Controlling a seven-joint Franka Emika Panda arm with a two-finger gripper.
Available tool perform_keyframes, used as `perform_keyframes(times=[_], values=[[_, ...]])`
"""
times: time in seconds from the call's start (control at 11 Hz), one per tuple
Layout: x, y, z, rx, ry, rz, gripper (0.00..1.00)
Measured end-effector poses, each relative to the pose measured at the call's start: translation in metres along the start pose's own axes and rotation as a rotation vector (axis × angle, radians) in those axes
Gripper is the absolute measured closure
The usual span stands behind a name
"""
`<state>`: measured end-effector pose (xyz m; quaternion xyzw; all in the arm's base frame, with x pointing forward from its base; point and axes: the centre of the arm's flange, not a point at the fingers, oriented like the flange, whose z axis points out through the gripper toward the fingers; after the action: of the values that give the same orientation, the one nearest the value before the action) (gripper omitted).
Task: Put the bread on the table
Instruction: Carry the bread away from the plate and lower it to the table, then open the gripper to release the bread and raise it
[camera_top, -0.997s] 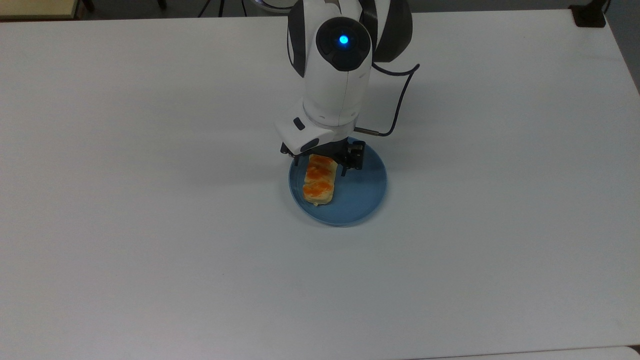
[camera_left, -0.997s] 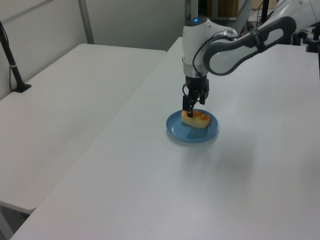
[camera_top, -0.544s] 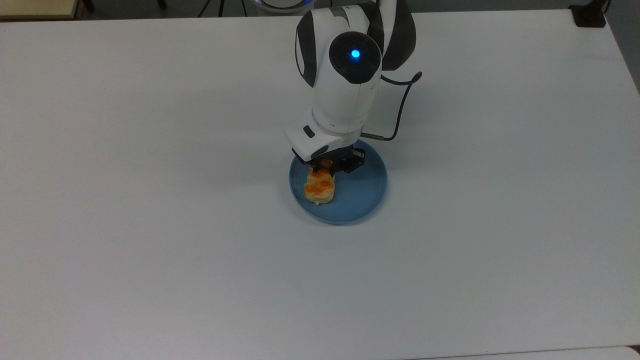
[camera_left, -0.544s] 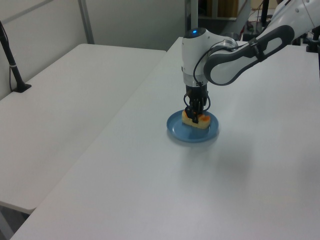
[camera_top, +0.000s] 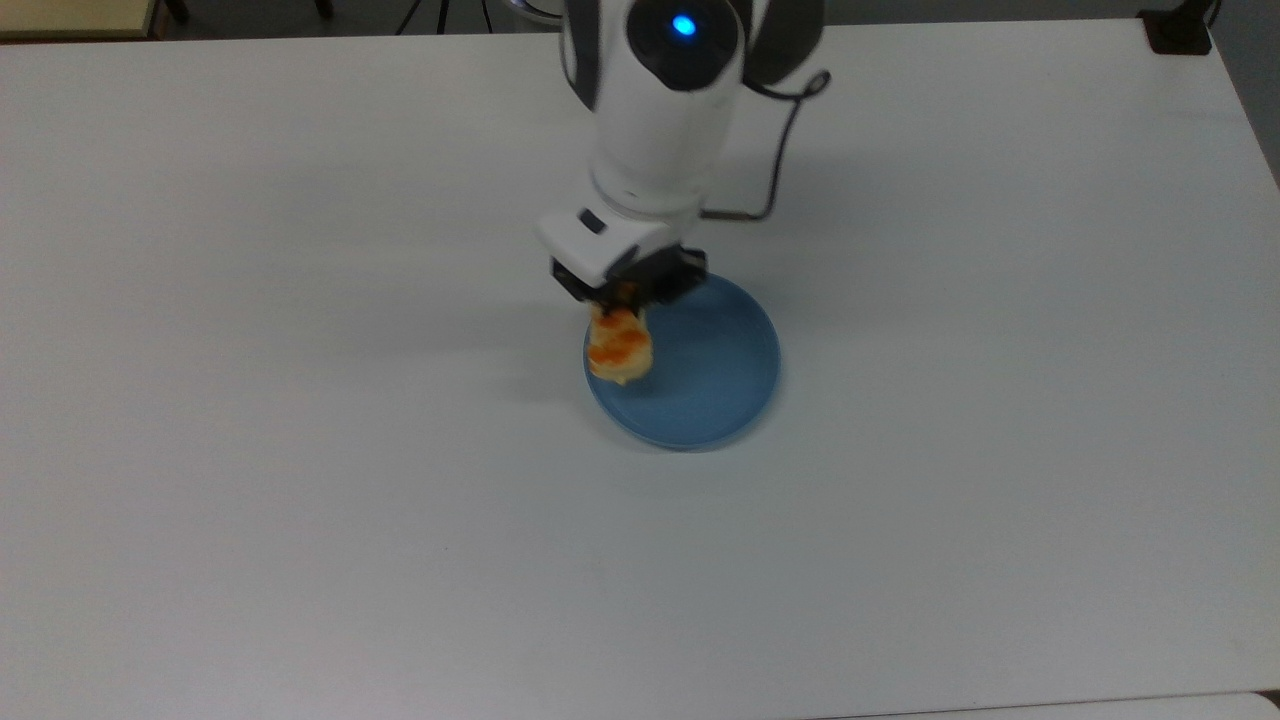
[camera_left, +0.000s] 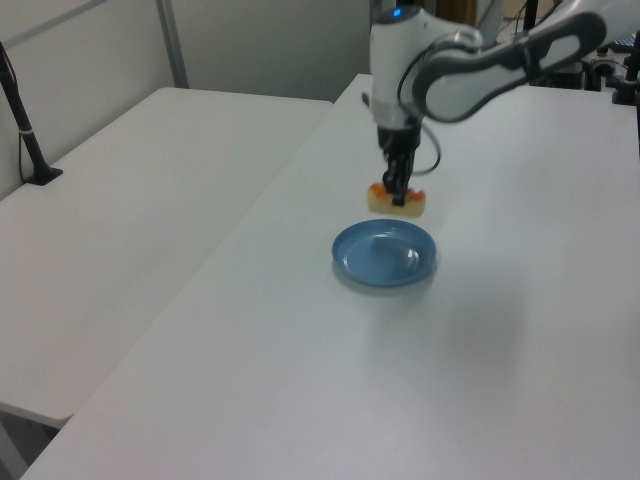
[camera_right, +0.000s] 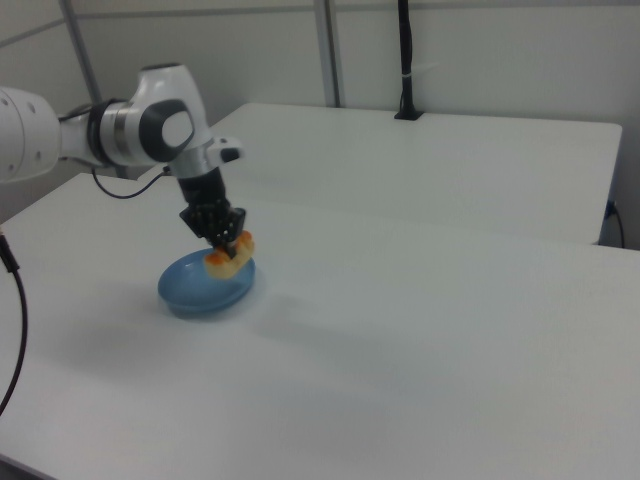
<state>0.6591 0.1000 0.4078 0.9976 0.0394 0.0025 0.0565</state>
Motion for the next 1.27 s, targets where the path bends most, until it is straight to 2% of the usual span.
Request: perform_keyframes(times=[0.18,0.45,0.73,0.82,1.0,1.18,1.27], values=[[-0.012,0.078,-0.015,-0.010,-0.043,-0.082,0.74],[-0.025,0.175,0.032,-0.076,-0.083,-0.068,0.71],[-0.032,0.223,0.075,-0.111,-0.076,-0.041,0.68],[-0.033,0.229,0.083,-0.112,-0.080,-0.033,0.63],[-0.033,0.233,0.088,-0.113,-0.080,-0.028,0.34],[-0.028,0.235,0.064,-0.121,-0.034,0.007,0.06],[-0.028,0.236,0.031,-0.122,0.014,0.066,0.00]])
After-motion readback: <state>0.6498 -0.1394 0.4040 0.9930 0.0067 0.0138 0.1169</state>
